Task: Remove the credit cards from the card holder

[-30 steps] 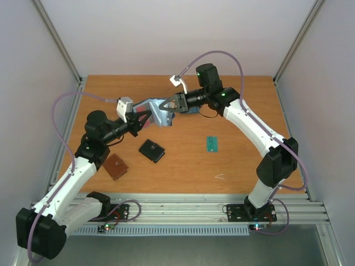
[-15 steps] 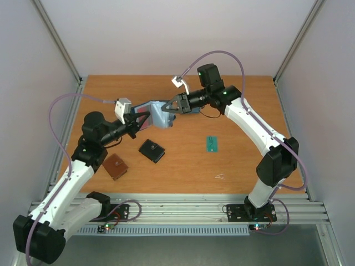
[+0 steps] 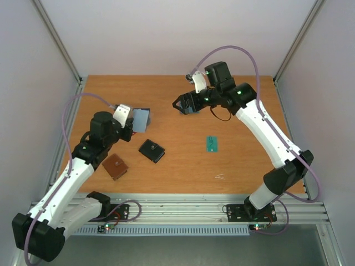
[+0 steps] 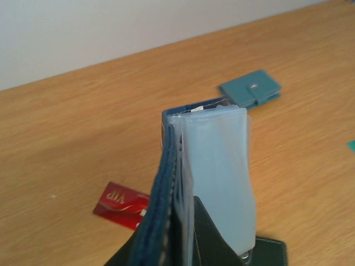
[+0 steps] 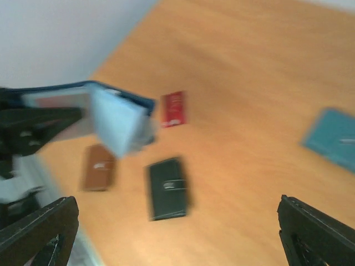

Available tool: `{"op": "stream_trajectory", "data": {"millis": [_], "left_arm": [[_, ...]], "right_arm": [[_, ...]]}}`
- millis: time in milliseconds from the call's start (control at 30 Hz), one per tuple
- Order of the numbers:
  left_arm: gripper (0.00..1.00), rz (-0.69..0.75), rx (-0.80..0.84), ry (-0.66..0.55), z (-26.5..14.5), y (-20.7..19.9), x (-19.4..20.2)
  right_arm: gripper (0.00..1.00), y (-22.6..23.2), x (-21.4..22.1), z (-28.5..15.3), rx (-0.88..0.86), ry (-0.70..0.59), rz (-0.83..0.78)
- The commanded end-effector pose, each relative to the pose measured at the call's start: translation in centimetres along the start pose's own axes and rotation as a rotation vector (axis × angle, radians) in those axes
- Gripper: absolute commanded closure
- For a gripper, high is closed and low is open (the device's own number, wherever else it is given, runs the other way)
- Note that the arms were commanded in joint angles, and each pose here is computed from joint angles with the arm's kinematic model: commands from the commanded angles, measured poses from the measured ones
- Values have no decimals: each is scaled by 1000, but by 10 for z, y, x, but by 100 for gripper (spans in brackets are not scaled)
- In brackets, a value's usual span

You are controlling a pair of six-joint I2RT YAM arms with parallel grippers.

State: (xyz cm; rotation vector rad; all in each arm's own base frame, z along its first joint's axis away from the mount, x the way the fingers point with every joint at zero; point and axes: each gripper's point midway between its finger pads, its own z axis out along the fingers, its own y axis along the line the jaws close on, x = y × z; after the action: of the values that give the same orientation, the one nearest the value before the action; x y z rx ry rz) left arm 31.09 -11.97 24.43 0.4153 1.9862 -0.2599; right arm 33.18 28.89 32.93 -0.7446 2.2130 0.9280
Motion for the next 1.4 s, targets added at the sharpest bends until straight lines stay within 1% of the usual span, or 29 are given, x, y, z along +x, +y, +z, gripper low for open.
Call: {"op": "stream_trajectory", "data": {"millis": [0, 33, 67, 100, 133, 167, 200, 233, 300, 433, 567, 667, 767, 933, 1000, 1100, 1133, 1167, 1200, 1300, 1367], "left_arm": [[100, 121, -117, -28, -11, 19, -13], [100, 98, -105, -44, -12, 17, -17], [100, 36, -83, -59, -13, 13, -20], [100, -5, -29, -71, -14, 4, -22], [100, -75, 17, -76, -15, -3, -22], [100, -164, 55, -78, -16, -9, -21], [100, -214, 89, -73, -17, -15, -19], [100, -272, 115, -65, -18, -19, -17], [100, -337, 143, -56, -19, -23, -15], [100, -370, 206, -116, -26, -30, -34], [100, -382, 403, -210, -42, -57, -62], [100, -395, 487, -283, -53, -66, -79], [100, -396, 560, -327, -61, -73, -91], [100, -401, 645, -357, -68, -81, -103], [100, -389, 693, -374, -75, -85, -110], [100, -365, 727, -377, -81, -89, -117], [100, -367, 720, -370, -81, -88, -117], [100, -377, 713, -353, -79, -87, -116], [100, -379, 714, -344, -79, -87, -117], [100, -367, 752, -326, -85, -93, -118], [100, -363, 757, -322, -89, -94, -119]], "right_arm": [[2, -25, 5, -34, 557, 69, -226], [2, -16, 7, -28, 548, 75, -259], [2, -2, 10, -22, 499, 73, -270], [2, 8, 14, -13, 435, 69, -260], [1, 24, 16, -4, 339, 60, -234], [1, 34, 17, 3, 273, 50, -210], [2, 41, 15, 10, 228, 33, -184], [1, 46, 11, 15, 201, 12, -166], [1, 46, 6, 22, 200, -9, -101], [1, 62, 8, 40, 74, -7, -63], [2, 79, 16, 48, -52, 18, -78], [1, 68, 22, 49, -36, 50, -37], [2, 57, 21, 41, -99, 40, 53], [2, 65, 40, 43, -186, 124, -24], [2, 71, 40, 37, -229, 102, -55], [1, 90, 29, 21, -350, 37, -82], [4, 94, 26, 18, -375, 23, -94], [9, 99, 24, 17, -398, 17, -102], [19, 101, 21, 15, -412, 13, -103], [63, 106, 14, 15, -446, -10, -78], [93, 104, 13, 17, -439, -26, -51]]}}
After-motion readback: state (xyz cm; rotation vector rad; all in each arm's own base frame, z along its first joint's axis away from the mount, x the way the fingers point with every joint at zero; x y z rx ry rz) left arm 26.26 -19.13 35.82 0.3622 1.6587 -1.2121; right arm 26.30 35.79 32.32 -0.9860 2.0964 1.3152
